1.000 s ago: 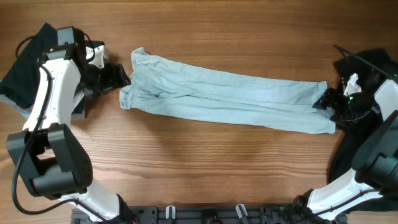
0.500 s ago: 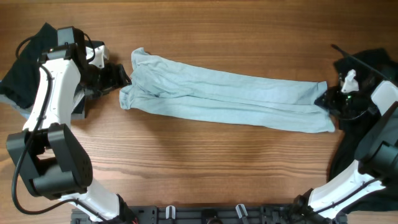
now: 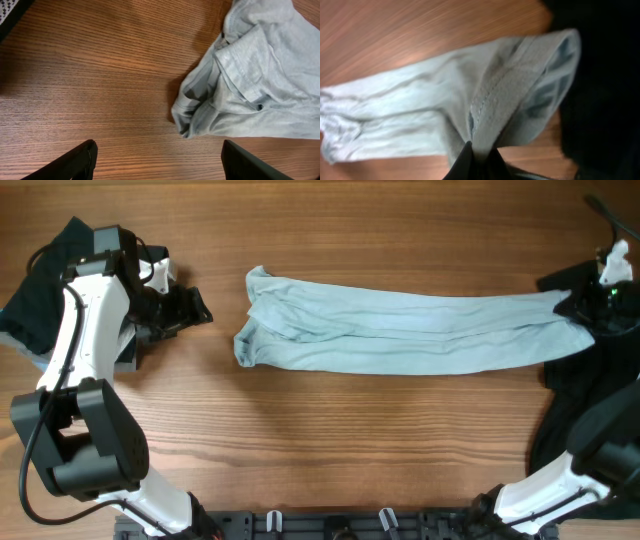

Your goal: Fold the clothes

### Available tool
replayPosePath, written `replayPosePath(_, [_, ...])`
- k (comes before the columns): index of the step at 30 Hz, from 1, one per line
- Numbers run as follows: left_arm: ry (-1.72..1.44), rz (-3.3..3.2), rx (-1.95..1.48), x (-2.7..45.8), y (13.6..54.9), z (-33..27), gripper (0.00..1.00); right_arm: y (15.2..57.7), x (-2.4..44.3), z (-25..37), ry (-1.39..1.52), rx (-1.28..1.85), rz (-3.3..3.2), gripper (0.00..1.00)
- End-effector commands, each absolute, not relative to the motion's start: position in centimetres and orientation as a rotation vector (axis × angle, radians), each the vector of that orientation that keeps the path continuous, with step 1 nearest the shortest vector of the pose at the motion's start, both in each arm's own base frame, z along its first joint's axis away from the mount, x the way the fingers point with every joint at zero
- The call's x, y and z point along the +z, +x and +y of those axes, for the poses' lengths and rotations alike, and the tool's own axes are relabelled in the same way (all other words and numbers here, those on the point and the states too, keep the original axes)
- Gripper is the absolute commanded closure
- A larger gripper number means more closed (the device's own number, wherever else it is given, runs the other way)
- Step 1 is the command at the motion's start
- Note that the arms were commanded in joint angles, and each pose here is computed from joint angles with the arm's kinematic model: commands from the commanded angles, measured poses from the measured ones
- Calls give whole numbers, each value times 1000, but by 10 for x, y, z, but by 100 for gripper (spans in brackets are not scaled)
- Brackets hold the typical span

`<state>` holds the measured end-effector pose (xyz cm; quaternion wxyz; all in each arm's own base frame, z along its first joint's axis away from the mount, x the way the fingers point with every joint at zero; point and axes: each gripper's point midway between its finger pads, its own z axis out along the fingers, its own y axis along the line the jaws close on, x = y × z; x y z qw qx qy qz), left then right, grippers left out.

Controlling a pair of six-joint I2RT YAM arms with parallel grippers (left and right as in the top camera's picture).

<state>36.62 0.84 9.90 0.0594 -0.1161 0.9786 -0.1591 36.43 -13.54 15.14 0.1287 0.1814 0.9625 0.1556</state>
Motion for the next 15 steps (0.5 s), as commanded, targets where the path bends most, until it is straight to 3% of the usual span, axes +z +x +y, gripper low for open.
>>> replayPosePath(1, [-336, 2925, -500, 112, 370, 9, 21, 373, 166, -76, 387, 471, 2849, 96])
replayPosePath(6, [-337, 2929, -501, 111, 370, 9, 21, 397, 152, 40, 169, 399, 2912, 96])
replayPosePath(9, [-340, 2936, -503, 111, 368, 8, 21, 402, 120, 79, 106, 197, 2957, 96])
replayPosePath(12, [-343, 2943, -505, 111, 366, 8, 21, 403, 83, 113, 48, 201, 3018, 94])
replayPosePath(13, [-343, 2943, -505, 111, 366, 8, 20, 401, 72, 123, 23, 217, 3043, 71])
replayPosePath(14, [-343, 2944, -505, 111, 366, 8, 20, 400, 71, 125, 5, 217, 3048, 59])
replayPosePath(15, [-344, 2946, -505, 111, 365, 8, 20, 400, 73, 127, -19, 218, 3041, 53])
